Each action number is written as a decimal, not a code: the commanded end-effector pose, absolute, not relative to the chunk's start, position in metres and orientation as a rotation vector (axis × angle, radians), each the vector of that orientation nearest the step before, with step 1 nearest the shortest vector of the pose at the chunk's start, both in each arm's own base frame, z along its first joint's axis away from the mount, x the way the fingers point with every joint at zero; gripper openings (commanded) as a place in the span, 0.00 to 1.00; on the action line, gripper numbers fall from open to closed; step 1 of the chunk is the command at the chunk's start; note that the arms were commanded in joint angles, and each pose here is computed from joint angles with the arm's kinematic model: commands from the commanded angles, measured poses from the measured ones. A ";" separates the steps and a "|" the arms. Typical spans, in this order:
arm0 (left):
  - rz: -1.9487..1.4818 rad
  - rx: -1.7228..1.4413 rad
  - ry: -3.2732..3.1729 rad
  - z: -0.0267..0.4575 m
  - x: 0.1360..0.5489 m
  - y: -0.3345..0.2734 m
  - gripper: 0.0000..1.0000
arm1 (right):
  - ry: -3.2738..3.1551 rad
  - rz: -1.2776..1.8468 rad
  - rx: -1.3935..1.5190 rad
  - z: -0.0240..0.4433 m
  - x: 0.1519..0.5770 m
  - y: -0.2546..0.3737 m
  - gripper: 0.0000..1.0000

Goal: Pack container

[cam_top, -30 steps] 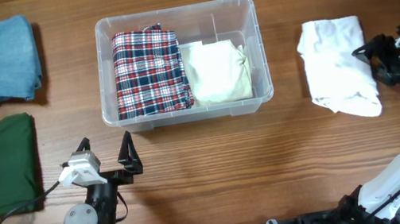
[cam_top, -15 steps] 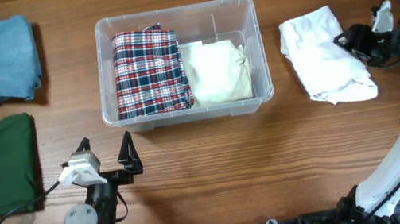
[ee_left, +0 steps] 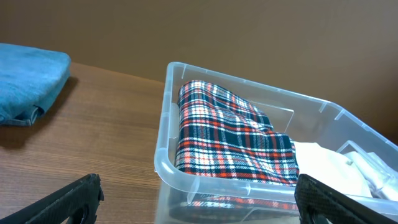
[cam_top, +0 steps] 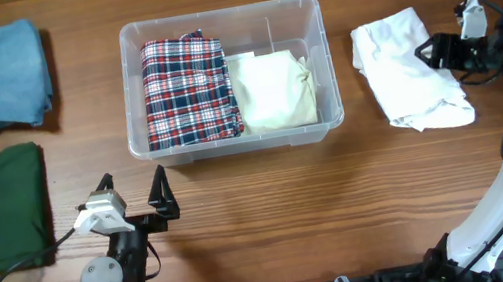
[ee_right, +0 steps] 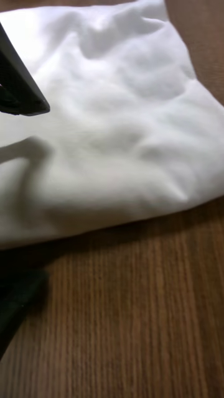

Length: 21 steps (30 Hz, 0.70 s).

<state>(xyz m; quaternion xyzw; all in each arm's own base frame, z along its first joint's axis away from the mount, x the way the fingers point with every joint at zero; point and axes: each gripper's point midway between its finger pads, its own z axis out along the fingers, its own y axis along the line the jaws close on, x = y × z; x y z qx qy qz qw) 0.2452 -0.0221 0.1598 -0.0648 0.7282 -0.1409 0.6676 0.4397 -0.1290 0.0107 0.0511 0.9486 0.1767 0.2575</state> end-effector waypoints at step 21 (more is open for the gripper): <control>-0.311 -0.145 1.643 0.158 0.245 -0.021 1.00 | 2.656 0.826 0.175 -0.001 0.400 -0.083 0.69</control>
